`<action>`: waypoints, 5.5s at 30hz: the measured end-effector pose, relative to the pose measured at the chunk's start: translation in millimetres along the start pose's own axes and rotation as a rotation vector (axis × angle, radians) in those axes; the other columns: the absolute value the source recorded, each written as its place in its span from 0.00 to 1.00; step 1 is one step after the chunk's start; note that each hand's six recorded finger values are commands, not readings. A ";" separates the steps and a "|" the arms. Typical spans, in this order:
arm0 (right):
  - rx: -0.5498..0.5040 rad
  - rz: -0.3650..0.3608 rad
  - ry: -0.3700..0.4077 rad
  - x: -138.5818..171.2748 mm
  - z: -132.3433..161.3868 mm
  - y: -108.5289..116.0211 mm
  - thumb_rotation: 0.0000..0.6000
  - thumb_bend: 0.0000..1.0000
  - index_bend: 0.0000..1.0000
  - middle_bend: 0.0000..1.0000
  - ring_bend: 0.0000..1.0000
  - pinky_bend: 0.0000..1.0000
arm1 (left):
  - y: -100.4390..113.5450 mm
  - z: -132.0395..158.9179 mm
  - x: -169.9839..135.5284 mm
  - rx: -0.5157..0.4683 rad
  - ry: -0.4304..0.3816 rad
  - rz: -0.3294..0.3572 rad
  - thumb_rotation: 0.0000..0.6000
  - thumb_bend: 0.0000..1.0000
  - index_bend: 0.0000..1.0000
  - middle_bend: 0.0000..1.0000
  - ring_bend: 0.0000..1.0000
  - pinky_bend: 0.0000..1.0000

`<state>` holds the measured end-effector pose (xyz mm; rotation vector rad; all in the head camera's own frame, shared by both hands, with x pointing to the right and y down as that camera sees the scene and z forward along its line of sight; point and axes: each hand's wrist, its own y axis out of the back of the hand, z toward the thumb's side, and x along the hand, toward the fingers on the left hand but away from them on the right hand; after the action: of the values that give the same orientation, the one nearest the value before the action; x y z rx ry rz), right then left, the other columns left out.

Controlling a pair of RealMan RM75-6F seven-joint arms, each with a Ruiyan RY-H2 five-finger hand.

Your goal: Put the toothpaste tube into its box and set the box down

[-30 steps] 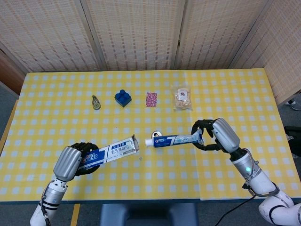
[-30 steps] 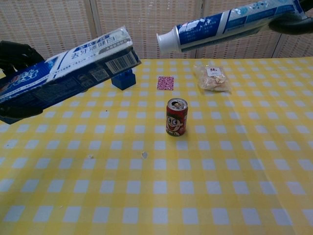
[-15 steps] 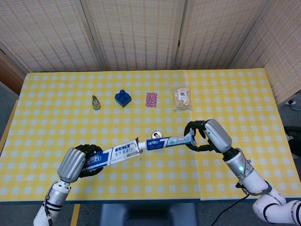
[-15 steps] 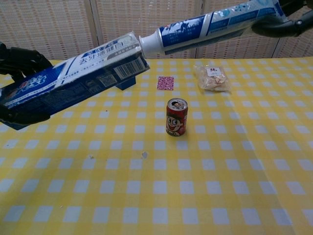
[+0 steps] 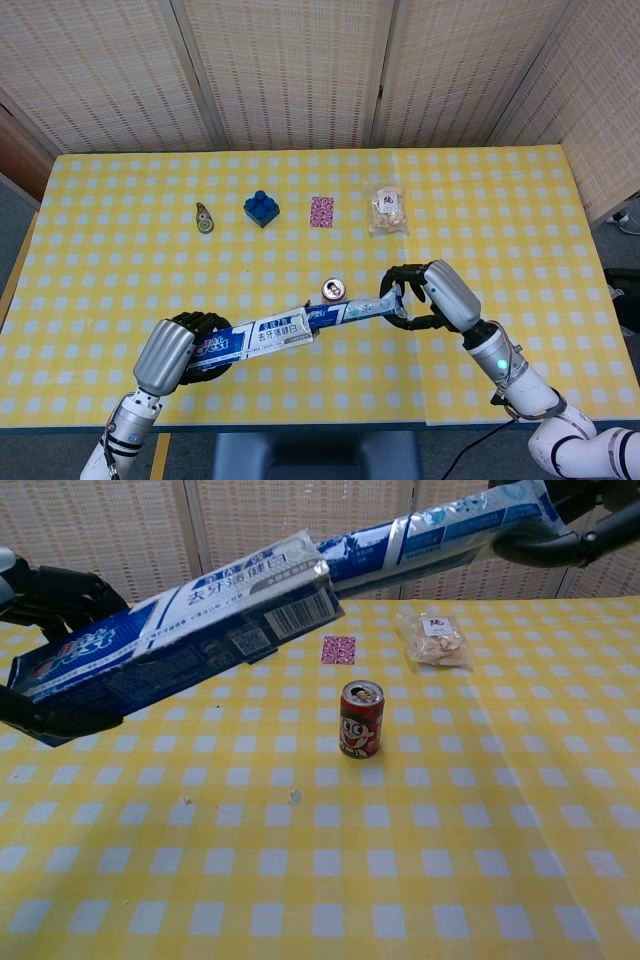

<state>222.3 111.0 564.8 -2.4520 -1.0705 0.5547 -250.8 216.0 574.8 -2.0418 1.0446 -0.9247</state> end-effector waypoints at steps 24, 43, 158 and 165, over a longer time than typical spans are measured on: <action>-0.245 0.085 0.011 -25.5 25.8 -43.7 1.00 0.41 0.58 0.47 0.44 0.62 | 0.5 8.4 9.5 -0.053 -0.029 0.006 1.00 0.23 0.50 0.60 0.50 0.59; -0.415 0.057 0.074 -16.1 38.4 -37.8 1.00 0.28 0.00 0.16 0.22 0.35 | 8.3 9.5 10.2 -0.110 -0.030 0.044 1.00 0.23 0.50 0.60 0.50 0.59; 0.512 0.080 -0.556 193.5 -110.4 50.9 1.00 0.27 0.00 0.00 0.00 0.00 | -136.7 -107.7 -28.2 -0.085 0.101 -0.202 1.00 0.22 0.06 0.23 0.05 0.02; 0.522 0.078 -0.559 194.8 -109.1 51.7 1.00 0.27 0.00 0.00 0.00 0.00 | -121.8 -100.6 -28.6 -0.053 0.083 -0.182 1.00 0.18 0.00 0.00 0.00 0.00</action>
<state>430.1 203.5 592.2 -1.9198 -0.8681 1.4055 -297.4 274.0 717.1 -2.1871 0.9467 -1.0930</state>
